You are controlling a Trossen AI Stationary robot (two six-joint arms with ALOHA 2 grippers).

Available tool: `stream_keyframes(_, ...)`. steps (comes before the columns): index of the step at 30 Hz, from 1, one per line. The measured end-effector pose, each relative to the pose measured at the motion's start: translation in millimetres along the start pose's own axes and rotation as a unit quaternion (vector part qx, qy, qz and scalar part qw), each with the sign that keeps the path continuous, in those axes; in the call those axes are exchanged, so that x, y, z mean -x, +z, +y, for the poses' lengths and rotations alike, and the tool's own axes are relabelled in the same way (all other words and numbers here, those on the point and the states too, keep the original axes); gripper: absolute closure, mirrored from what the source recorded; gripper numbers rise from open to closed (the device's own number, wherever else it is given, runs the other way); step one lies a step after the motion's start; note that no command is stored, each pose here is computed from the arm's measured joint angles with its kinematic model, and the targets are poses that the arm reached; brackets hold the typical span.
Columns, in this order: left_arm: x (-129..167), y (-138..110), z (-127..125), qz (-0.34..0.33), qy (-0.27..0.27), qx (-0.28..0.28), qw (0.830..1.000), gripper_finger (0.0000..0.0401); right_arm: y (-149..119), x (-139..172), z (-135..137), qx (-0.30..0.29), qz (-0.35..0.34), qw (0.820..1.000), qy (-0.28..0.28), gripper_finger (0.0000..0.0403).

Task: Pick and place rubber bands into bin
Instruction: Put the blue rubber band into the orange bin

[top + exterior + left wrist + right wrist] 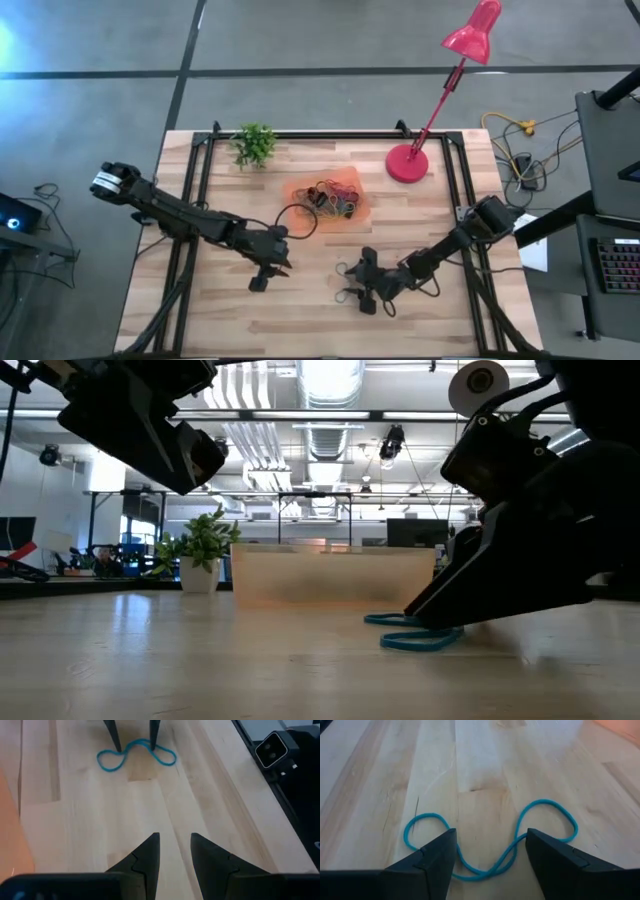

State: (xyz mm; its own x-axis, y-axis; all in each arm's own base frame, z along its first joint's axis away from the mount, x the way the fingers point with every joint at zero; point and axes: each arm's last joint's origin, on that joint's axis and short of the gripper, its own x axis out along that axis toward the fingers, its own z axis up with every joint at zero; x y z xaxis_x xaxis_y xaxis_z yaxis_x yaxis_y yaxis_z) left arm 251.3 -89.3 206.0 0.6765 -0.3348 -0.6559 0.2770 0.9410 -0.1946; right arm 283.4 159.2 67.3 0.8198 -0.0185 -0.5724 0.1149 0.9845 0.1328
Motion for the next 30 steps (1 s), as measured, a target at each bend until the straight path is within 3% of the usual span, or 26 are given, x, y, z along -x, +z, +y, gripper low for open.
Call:
stream_keyframes(10,0.0,1.5,-0.2,-0.006,-0.001,-0.003,1.0,0.0308,-4.2,-4.3,0.2,0.012,0.023,1.0,-0.011,0.0217)
stream_keyframes(24,-0.2,3.4,-0.6,-0.016,-0.002,-0.018,1.0,0.0308,-6.1,-3.4,-2.3,0.017,0.032,0.999,-0.019,0.0386)
stream_keyframes(30,-0.1,3.7,-0.6,-0.017,-0.002,-0.018,1.0,0.0308,1.7,2.2,-0.9,0.036,0.025,0.999,-0.011,0.0394)
